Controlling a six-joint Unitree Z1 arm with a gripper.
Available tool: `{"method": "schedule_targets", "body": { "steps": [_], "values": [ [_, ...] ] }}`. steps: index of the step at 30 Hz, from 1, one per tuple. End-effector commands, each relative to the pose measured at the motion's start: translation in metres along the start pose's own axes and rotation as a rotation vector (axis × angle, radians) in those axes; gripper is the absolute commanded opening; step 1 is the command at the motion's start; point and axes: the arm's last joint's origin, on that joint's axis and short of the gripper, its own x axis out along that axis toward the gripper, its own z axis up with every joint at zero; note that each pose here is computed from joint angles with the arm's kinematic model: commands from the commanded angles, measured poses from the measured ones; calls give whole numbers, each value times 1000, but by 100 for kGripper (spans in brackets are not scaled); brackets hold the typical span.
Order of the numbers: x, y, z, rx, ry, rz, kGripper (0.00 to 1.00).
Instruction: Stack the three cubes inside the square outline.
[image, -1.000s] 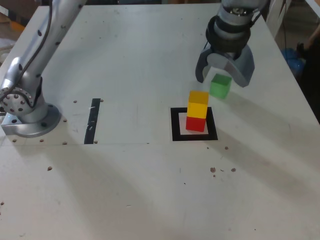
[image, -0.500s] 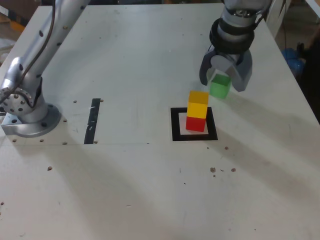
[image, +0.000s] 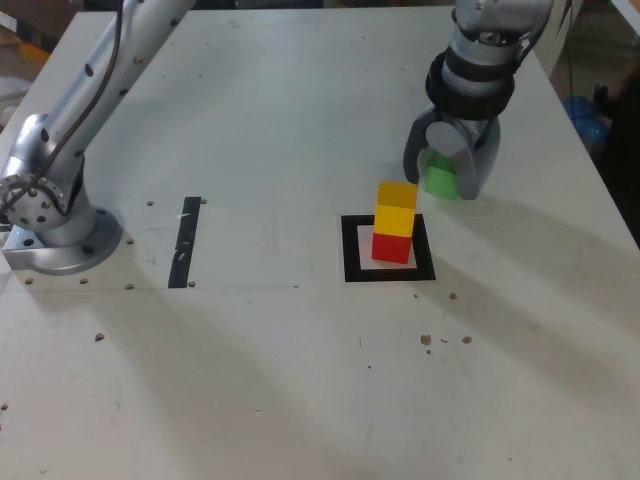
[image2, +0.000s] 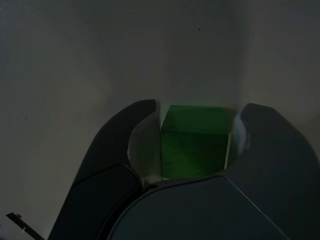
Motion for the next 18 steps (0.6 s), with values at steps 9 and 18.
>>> {"method": "schedule_targets", "body": {
  "steps": [9,18],
  "values": [
    [-37,-2,-20,-24,-9,27,8],
    [-102,-44,-67,-171,-11,54,7]
  ]
}}
